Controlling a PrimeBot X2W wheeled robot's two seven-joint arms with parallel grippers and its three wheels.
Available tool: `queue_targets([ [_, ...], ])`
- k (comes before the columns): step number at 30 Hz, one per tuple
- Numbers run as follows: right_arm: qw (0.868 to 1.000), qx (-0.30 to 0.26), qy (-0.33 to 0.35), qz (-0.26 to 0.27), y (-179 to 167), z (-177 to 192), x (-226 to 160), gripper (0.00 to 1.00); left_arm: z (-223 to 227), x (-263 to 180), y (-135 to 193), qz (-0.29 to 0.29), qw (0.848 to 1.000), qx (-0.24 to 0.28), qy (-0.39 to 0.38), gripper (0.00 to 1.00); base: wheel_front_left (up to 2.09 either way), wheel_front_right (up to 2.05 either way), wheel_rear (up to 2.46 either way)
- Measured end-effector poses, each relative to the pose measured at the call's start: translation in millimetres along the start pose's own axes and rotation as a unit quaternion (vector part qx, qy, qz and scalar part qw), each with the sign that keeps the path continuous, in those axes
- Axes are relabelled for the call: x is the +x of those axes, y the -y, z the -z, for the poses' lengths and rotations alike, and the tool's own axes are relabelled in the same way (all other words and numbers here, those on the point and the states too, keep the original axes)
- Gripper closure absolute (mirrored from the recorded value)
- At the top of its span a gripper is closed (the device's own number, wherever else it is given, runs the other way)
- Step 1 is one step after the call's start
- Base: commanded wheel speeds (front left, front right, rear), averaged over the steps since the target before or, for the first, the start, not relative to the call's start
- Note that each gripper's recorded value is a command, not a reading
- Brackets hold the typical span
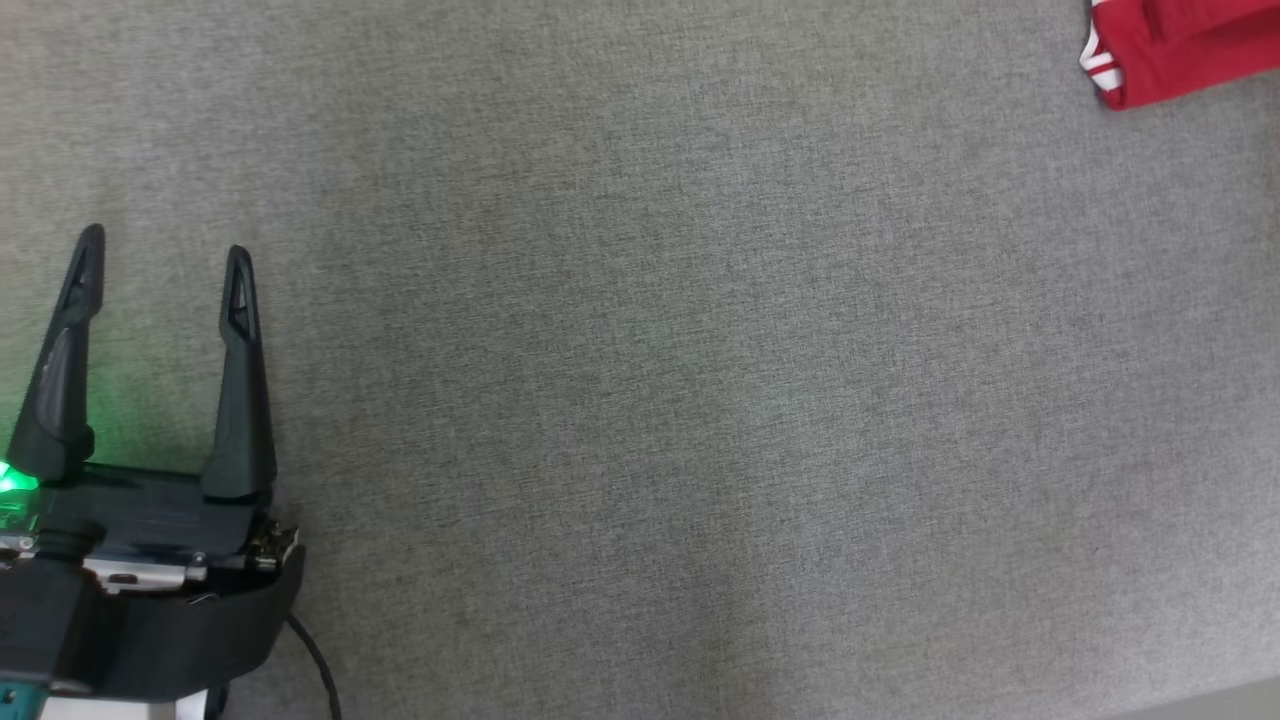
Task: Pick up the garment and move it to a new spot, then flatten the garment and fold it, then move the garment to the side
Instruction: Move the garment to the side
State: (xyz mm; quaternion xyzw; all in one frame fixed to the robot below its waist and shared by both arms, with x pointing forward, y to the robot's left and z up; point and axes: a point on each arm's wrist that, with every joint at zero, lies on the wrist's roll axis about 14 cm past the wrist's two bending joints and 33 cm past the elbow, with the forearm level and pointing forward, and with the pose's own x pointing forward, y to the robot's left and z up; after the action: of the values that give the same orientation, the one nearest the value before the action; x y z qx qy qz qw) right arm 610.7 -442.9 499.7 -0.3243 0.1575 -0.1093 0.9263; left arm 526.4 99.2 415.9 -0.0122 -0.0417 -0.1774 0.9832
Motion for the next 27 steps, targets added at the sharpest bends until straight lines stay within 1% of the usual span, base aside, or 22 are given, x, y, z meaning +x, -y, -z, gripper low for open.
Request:
queue_targets([
  [7,1.0,-0.011,-0.011,0.002,2.3,3.1,3.1,1.0,4.1,2.3,1.6,0.003,1.0,-0.003,0.001,0.0,0.0,0.0,0.0],
  [8,1.0,-0.012,-0.013,0.002,2.0,2.9,3.8,0.92,3.7,2.1,1.3,0.003,1.0,-0.002,0.002,0.0,0.0,0.0,0.0],
  [9,1.0,-0.012,-0.013,0.001,1.5,2.8,4.3,0.55,3.6,1.9,0.9,0.002,1.0,-0.003,0.002,0.0,0.0,0.0,0.0],
  [10,1.0,-0.012,-0.012,0.001,0.9,2.3,4.7,0.07,3.6,1.7,0.5,0.001,1.0,-0.003,0.002,0.0,0.0,0.0,0.0],
  [11,1.0,-0.011,-0.011,0.001,0.8,2.1,4.9,0.0,3.7,1.6,0.1,0.0,1.0,-0.004,0.002,0.0,0.0,0.0,0.0],
  [16,1.0,-0.016,-0.003,0.001,0.8,-1.3,5.8,0.0,4.5,0.5,-4.2,-0.01,1.0,-0.004,0.0,0.0,0.0,0.0,0.0],
  [20,1.0,-0.02,0.016,0.0,1.2,-10.9,4.3,0.0,3.9,-0.9,-4.7,-0.017,1.0,-0.011,-0.002,0.0,0.0,0.0,0.0],
  [23,0.999,-0.02,0.05,-0.001,2.8,-28.1,0.3,0.0,0.8,-3.4,-6.9,-0.03,0.999,-0.016,-0.005,0.0,0.0,0.0,0.0],
  [24,0.997,-0.021,0.073,-0.005,1.2,-40.9,-3.8,0.0,-1.7,-6.6,-9.8,-0.038,0.999,-0.017,-0.009,0.0,0.0,0.0,0.0],
  [27,0.995,-0.008,0.102,-0.016,-8.3,-56.9,-12.2,0.0,-4.5,-15.9,-11.9,-0.05,0.998,-0.02,-0.019,0.0,0.0,0.0,0.0],
])
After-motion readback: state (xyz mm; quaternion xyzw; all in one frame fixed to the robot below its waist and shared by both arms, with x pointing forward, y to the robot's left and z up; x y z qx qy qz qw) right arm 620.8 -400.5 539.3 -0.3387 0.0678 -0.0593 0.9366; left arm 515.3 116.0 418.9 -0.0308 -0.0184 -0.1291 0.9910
